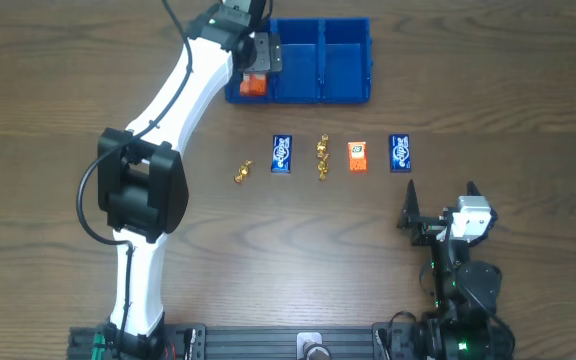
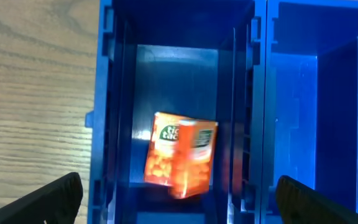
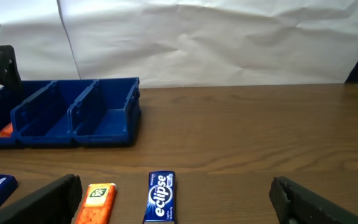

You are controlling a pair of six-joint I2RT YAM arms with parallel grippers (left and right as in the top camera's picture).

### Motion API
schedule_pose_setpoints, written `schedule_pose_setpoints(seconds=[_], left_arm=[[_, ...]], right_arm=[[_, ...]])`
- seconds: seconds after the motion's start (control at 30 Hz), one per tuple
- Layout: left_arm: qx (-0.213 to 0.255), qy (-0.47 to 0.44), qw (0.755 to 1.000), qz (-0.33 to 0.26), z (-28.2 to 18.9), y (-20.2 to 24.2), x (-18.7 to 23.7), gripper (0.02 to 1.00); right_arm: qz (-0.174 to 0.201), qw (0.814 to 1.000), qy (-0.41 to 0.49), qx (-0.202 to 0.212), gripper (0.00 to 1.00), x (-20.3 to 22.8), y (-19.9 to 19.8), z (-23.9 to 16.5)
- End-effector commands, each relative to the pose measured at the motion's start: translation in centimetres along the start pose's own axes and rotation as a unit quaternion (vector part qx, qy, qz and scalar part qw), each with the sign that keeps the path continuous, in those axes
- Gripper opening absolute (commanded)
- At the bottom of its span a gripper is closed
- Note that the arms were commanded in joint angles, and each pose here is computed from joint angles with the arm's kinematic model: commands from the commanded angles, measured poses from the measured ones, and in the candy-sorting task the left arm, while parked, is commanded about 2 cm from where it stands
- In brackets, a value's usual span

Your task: Sort Candies Into Trays

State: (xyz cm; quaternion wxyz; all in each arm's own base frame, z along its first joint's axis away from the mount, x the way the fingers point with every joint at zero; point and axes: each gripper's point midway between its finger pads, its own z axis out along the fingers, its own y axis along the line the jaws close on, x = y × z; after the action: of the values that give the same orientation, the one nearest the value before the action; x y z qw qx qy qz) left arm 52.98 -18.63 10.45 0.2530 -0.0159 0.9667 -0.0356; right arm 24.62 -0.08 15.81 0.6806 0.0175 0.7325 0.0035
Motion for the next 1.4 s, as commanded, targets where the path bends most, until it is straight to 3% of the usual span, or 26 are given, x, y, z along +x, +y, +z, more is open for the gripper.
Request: schedule_pose_setpoints(seconds=[0.03, 0.23, 0.53, 0.67, 1.27, 1.37, 1.4], left_arm=[[0.013, -0.047, 0.999, 0.006, -5.5, -3.2, -1.3, 1.0], [0.024, -0.056, 0.998, 0.013, -10.4, -12.3, 4.3, 1.0], [0.027, 0.027, 0.999, 0.006, -7.4, -21.0, 16.6, 0.963], [0.015, 0.055, 0.998, -0.007, -4.9, -21.5, 19.0, 0.954], [0.012, 0.104, 0.994, -0.023, 2.3, -21.0, 21.2, 0.849], [0.012, 0.104, 0.994, -0.023, 2.3, -21.0, 21.2, 0.794], [0.012, 0.104, 0.994, -0.022, 2.3, -21.0, 21.2, 0.726]], right_arm=[[-0.006, 1.0, 0.0, -0.003, 1.0, 0.1, 0.1, 0.0], [-0.006, 1.0, 0.0, -0.003, 1.0, 0.1, 0.1, 0.0], [-0.006, 1.0, 0.0, -0.003, 1.0, 0.1, 0.1, 0.0], [-0.006, 1.0, 0.0, -0.003, 1.0, 0.1, 0.1, 0.0], [-0.006, 1.0, 0.0, -0.003, 1.0, 0.1, 0.1, 0.0], [-0.006, 1.0, 0.0, -0.003, 1.0, 0.1, 0.1, 0.0], [-0.006, 1.0, 0.0, -0.003, 1.0, 0.1, 0.1, 0.0]])
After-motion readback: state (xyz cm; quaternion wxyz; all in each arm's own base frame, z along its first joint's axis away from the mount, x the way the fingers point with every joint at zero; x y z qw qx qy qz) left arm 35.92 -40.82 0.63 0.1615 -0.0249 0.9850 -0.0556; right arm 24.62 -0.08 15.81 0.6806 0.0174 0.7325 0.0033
